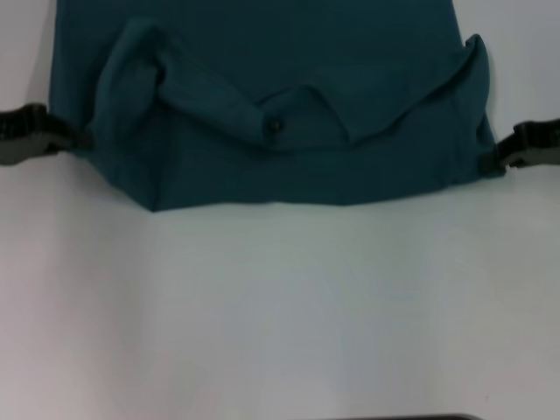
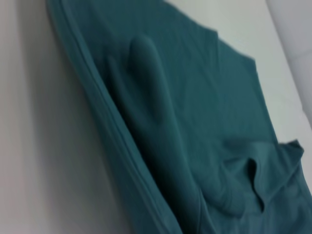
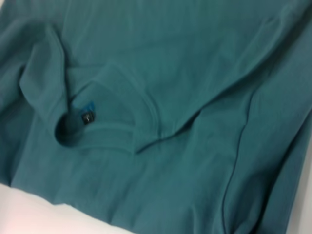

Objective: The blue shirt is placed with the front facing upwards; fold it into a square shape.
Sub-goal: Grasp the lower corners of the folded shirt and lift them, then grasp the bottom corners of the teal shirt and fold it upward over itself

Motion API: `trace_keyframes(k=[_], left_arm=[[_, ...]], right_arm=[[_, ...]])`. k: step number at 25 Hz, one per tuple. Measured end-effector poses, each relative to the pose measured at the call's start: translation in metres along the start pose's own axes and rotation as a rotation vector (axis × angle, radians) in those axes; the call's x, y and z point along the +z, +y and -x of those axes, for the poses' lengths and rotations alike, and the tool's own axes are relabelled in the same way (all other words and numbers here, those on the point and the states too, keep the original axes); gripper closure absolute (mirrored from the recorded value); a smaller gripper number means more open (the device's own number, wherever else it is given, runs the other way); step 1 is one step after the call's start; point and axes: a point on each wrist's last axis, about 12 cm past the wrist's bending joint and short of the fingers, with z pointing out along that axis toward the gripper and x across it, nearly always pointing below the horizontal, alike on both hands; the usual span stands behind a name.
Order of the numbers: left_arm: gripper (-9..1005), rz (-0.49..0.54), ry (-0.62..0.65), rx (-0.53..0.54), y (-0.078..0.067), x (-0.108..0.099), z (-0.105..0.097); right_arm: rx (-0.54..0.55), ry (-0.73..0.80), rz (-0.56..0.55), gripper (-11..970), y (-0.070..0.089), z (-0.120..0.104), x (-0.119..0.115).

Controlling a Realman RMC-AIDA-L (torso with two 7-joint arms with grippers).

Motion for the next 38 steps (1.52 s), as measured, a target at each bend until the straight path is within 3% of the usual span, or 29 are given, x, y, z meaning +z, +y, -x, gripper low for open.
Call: trace_keyframes(k=[16,28,33,38], left_arm=[[977,0.011,0.219,-0.053,0.023,-0.035,-0.064],[976,0.026,0.405,-0.097,0.027,-0.057,-0.103],[976,0.041,0.476,-0.111,0.030,-0.057,-0.111],[978,-0.022,0.415,-0.042,0.024,-0.058,-0.099]], right_arm=[[-0.008,0.204,0.083,900,-0.006,-0.049,0.000],[0.030,0.338,0.089,899,-0.015,-0.089,-0.014],[0.061,0.375,0.104,901,-0.016,-0.098,-0.018],[0.019,0.305,0.168,900,-0.010,-0.089,-0.023]])
